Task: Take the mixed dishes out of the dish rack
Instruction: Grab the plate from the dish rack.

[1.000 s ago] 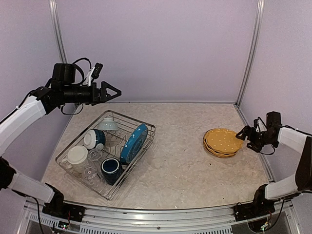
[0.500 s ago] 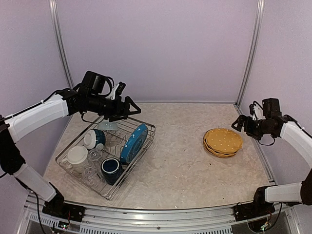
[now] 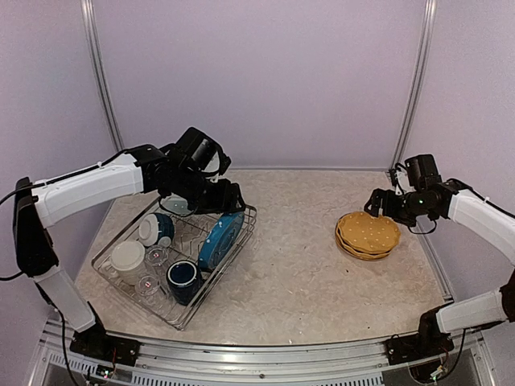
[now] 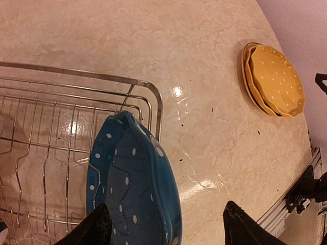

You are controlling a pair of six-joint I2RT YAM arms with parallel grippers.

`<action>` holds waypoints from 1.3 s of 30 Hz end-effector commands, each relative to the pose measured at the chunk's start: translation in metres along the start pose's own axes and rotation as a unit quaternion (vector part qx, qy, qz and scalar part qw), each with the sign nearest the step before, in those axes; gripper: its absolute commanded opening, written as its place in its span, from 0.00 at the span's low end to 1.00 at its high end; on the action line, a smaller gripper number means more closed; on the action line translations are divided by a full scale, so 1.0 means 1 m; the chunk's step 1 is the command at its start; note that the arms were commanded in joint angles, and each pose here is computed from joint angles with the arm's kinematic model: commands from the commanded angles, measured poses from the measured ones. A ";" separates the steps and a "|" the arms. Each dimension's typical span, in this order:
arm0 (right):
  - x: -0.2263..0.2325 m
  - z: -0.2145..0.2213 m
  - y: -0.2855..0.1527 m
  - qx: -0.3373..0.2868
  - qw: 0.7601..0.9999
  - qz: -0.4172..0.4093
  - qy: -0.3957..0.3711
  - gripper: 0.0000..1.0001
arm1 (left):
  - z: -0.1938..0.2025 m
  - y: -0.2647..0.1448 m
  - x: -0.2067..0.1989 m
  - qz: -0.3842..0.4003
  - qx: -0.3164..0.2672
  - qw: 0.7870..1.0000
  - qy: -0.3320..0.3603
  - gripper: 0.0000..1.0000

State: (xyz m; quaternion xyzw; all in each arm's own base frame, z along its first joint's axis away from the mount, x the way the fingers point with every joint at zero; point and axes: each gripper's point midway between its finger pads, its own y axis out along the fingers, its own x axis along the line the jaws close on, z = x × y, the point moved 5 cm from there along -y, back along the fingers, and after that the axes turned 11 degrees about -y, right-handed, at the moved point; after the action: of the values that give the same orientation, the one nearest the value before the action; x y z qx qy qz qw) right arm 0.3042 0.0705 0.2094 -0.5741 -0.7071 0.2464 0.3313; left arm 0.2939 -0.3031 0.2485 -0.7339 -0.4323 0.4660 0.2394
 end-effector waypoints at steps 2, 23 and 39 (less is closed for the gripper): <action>0.012 -0.007 0.002 -0.006 1.000 -0.012 0.003 1.00 | 0.008 0.013 0.005 -0.046 0.026 0.998 0.016 0.64; 0.017 -0.001 0.009 0.004 1.000 -0.015 -0.003 1.00 | 0.013 0.030 0.017 -0.150 0.040 0.981 0.118 0.43; 0.019 0.003 0.010 0.005 1.000 -0.015 -0.002 1.00 | 0.021 0.029 0.009 -0.165 0.046 0.974 0.146 0.30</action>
State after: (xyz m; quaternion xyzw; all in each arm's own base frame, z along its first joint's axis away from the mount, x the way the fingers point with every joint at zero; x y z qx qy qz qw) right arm 0.3067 0.0873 0.2024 -0.5596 -0.7137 0.2491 0.3397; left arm 0.2887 -0.3143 0.2093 -0.7050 -0.4790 0.3407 0.3968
